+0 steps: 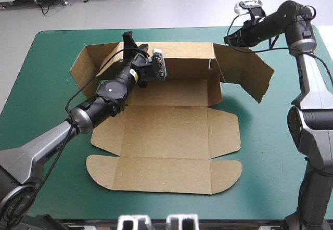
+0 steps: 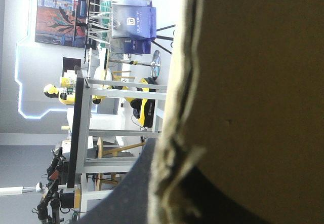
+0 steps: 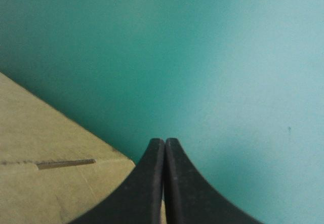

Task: Fold the box

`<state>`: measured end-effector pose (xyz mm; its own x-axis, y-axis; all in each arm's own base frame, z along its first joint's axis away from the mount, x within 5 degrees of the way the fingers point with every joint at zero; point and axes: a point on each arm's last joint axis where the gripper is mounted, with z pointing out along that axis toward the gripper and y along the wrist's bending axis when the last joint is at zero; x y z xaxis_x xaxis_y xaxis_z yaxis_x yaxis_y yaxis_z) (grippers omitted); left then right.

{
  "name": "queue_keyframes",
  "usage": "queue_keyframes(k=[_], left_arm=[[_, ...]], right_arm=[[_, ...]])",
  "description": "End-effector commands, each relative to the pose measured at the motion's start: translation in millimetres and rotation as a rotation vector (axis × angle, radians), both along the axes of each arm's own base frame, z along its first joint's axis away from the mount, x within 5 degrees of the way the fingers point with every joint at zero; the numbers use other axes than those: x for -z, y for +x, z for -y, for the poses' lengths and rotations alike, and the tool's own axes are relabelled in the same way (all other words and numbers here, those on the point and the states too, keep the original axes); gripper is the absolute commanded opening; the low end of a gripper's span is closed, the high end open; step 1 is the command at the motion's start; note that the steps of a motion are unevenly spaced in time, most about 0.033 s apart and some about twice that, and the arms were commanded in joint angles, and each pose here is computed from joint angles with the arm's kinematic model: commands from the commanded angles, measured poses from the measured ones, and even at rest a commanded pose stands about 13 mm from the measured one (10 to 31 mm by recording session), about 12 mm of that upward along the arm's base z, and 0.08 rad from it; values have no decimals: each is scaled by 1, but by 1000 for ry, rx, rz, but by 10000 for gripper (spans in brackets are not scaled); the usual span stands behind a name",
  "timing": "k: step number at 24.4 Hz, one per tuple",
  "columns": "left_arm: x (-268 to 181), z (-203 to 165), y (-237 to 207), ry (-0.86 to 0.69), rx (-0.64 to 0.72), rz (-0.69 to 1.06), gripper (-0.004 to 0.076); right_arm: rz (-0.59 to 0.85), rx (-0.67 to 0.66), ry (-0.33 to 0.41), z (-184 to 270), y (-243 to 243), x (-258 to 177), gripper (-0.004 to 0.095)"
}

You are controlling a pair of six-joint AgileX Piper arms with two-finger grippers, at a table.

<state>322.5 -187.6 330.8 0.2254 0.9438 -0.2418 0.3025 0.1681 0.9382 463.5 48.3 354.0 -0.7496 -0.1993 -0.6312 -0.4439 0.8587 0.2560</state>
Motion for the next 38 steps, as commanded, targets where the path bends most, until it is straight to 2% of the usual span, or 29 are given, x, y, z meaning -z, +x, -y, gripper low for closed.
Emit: queue_keyframes(k=[1, 6, 9, 13, 15, 18, 22, 26, 29, 32, 38], left_arm=[[-27, -8, -5, -34, -35, 79, -10], [-28, -10, -4, -52, -68, 83, -10], [-28, -10, -4, -59, -69, 81, -10], [-28, -10, -4, -70, -72, 78, -10], [-28, -10, -4, -70, -72, 78, -10], [-28, -10, -4, -72, -73, 77, -10], [-28, -10, -4, -69, -72, 77, -10], [-27, -10, -5, -77, -73, 70, -10], [-27, -9, -5, -92, -68, 57, -10], [-27, -9, -5, -88, -67, 59, -10], [-25, -7, -5, 2, -28, 69, -10]], right_arm=[[53, -62, 41, -5, -27, -32, -24], [15, -75, -3, -2, -45, -28, -24], [13, -135, 28, -7, -60, -27, -24], [7, -195, 32, -9, -75, -21, -24], [18, -269, 27, -11, -82, -12, -24], [27, -339, 68, -16, -85, 6, -24], [201, -305, 130, -20, -91, 8, -22], [277, -282, 61, -15, -110, 24, -22], [413, -312, 103, -19, -128, 47, -18], [549, -254, 147, -19, -139, 57, -13], [564, -240, 88, -16, -145, 73, -21]])
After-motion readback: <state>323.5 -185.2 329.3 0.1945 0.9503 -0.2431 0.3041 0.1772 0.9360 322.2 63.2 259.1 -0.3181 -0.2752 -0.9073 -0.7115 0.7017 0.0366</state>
